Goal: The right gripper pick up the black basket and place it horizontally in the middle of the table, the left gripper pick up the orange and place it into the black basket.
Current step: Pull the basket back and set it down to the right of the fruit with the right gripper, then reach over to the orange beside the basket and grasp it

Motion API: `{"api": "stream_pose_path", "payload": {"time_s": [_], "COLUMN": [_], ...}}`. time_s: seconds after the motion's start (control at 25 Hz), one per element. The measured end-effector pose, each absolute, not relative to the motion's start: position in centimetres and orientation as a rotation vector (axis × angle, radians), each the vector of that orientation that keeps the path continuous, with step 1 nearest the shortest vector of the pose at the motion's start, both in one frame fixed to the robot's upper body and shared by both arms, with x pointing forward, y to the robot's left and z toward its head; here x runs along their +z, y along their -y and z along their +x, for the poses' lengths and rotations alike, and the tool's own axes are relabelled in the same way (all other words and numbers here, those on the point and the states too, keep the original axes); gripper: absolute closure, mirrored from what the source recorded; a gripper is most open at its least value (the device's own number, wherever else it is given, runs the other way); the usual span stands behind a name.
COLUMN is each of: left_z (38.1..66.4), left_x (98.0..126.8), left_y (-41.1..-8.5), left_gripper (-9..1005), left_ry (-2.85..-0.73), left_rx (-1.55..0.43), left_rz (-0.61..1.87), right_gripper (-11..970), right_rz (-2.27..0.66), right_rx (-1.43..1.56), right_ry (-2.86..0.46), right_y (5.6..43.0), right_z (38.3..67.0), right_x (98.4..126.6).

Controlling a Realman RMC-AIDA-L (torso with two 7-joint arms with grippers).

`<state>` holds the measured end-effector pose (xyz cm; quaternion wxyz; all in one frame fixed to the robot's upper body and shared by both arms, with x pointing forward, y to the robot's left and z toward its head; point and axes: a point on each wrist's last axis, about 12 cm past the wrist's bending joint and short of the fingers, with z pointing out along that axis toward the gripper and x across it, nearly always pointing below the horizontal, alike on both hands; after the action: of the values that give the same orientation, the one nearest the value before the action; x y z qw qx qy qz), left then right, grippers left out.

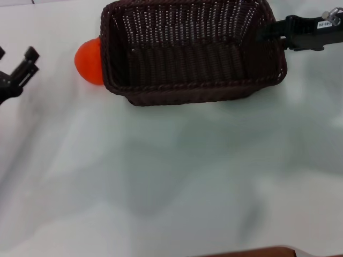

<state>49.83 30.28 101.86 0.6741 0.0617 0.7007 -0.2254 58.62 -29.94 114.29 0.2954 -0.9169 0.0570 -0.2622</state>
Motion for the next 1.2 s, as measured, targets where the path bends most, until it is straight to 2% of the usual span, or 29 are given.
{"api": "stream_pose_path", "payload": {"time_s": [0.36,0.6,0.8,1.2], "left_z": [51.4,53.4,54.6,56.9], "left_x": [101.3,101.1,101.2,101.9], "left_y": [-29.7,-27.1,-24.7,-22.7], "left_gripper": [132,136,154,157], "left_ry": [-1.75,-1.811,-1.835,-1.856], "left_rx": [-0.597,-0.581,-0.6,-0.511], "left_rz": [0.328,0.429,0.54,0.547], "right_gripper": [293,294,295,297], "right_rz": [-2.366,-2.196,-2.094,-1.936], "right_rx": [-0.802,-0.916,-0.965,-1.027], "right_ry": [-0.215,-0.257,-0.253,-0.213], "right_y": [33.3,35.7,36.4,37.0], "right_z": [56.7,54.6,53.0,50.9], "right_x": [114.9,115.2,115.2,114.7]}}
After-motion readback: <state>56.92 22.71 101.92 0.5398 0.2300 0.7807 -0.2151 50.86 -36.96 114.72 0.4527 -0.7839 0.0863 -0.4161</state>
